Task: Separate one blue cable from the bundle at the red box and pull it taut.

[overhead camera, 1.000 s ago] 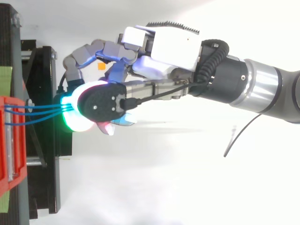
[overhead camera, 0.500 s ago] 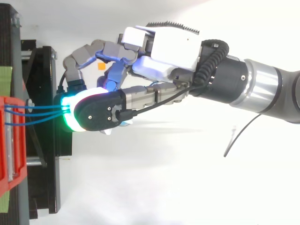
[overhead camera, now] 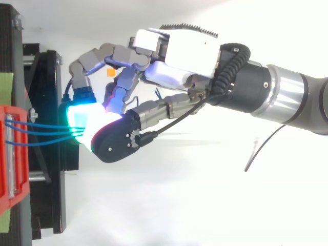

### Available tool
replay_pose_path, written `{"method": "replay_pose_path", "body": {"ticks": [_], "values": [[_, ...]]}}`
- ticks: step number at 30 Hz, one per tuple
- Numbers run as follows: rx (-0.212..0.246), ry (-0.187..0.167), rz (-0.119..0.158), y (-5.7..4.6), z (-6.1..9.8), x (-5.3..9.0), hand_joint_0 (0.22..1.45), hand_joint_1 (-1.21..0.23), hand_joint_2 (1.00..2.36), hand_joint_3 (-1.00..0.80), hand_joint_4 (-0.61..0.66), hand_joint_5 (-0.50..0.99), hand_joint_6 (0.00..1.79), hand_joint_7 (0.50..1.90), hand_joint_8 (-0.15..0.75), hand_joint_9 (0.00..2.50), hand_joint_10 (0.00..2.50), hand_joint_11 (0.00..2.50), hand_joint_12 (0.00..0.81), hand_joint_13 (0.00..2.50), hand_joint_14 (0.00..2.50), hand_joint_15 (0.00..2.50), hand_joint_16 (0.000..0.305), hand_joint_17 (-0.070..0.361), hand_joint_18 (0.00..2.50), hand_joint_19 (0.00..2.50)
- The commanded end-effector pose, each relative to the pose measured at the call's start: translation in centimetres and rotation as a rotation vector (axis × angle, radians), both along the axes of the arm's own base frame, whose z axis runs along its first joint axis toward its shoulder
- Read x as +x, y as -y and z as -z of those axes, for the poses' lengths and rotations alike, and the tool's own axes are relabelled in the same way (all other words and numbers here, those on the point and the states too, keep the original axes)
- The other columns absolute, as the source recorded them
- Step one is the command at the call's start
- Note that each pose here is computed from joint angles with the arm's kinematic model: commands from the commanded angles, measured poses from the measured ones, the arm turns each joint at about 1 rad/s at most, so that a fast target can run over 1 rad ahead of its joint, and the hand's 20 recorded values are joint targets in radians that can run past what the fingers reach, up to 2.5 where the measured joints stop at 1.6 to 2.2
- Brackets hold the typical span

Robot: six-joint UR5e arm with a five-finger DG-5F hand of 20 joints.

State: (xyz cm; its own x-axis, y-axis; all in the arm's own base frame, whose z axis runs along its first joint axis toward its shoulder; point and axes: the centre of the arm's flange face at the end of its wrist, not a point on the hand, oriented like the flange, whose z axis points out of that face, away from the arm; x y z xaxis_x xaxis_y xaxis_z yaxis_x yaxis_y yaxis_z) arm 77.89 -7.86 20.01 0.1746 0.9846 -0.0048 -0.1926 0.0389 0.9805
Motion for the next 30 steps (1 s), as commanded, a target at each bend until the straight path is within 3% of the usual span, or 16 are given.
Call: {"method": "replay_pose_path", "body": {"ticks": [1,5,8,10,13,17,19,28,30], "values": [[0.000,0.000,0.000,-0.01,0.00,0.00,0.71,-0.82,1.00,-0.50,-0.06,-0.17,0.88,1.24,0.255,1.37,0.02,1.75,0.354,1.15,0.03,1.04,0.051,0.116,0.86,0.84],[0.000,0.000,0.000,-0.01,0.00,0.00,0.75,-0.84,1.00,-0.50,-0.14,-0.17,0.87,1.29,0.245,1.37,0.02,1.75,0.345,1.15,0.04,1.04,0.051,0.116,0.87,0.83],[0.001,0.000,0.000,-0.01,0.00,0.00,0.78,-0.89,1.01,-0.44,-0.16,-0.18,0.88,1.46,0.239,1.36,0.02,1.77,0.348,1.14,0.04,1.03,0.050,0.114,0.85,0.82],[0.001,0.000,0.000,-0.01,0.00,0.00,0.70,-0.84,1.02,-0.31,-0.13,-0.17,0.90,1.42,0.245,1.40,0.02,1.74,0.355,1.15,0.04,1.04,0.051,0.115,0.87,0.86],[0.002,0.002,0.000,-0.01,-0.12,0.00,0.65,-0.77,1.02,-0.28,-0.10,-0.17,0.89,1.30,0.250,1.41,0.03,1.71,0.359,1.17,0.03,1.04,0.052,0.116,0.88,0.89],[0.000,0.000,0.000,-0.01,0.00,0.00,0.60,-0.67,1.02,-0.27,-0.07,-0.16,0.86,1.31,0.250,1.40,0.03,1.68,0.366,1.16,0.03,1.04,0.053,0.118,0.88,0.91],[0.001,0.000,0.000,-0.01,0.00,0.00,0.60,-0.52,1.02,-0.28,-0.06,-0.15,0.84,1.28,0.248,1.41,0.03,1.66,0.363,1.16,0.03,1.04,0.053,0.119,0.88,0.93],[0.003,0.001,0.001,0.11,0.00,-0.01,0.62,-0.42,1.01,-0.34,0.04,-0.14,0.82,1.32,0.249,1.44,0.03,1.68,0.362,1.17,0.03,1.04,0.053,0.120,0.89,0.92],[0.003,0.001,0.001,0.11,0.00,-0.01,0.60,-0.38,1.00,-0.47,0.04,-0.14,0.82,1.29,0.257,1.45,0.03,1.68,0.366,1.18,0.03,1.04,0.054,0.121,0.90,0.92]]}}
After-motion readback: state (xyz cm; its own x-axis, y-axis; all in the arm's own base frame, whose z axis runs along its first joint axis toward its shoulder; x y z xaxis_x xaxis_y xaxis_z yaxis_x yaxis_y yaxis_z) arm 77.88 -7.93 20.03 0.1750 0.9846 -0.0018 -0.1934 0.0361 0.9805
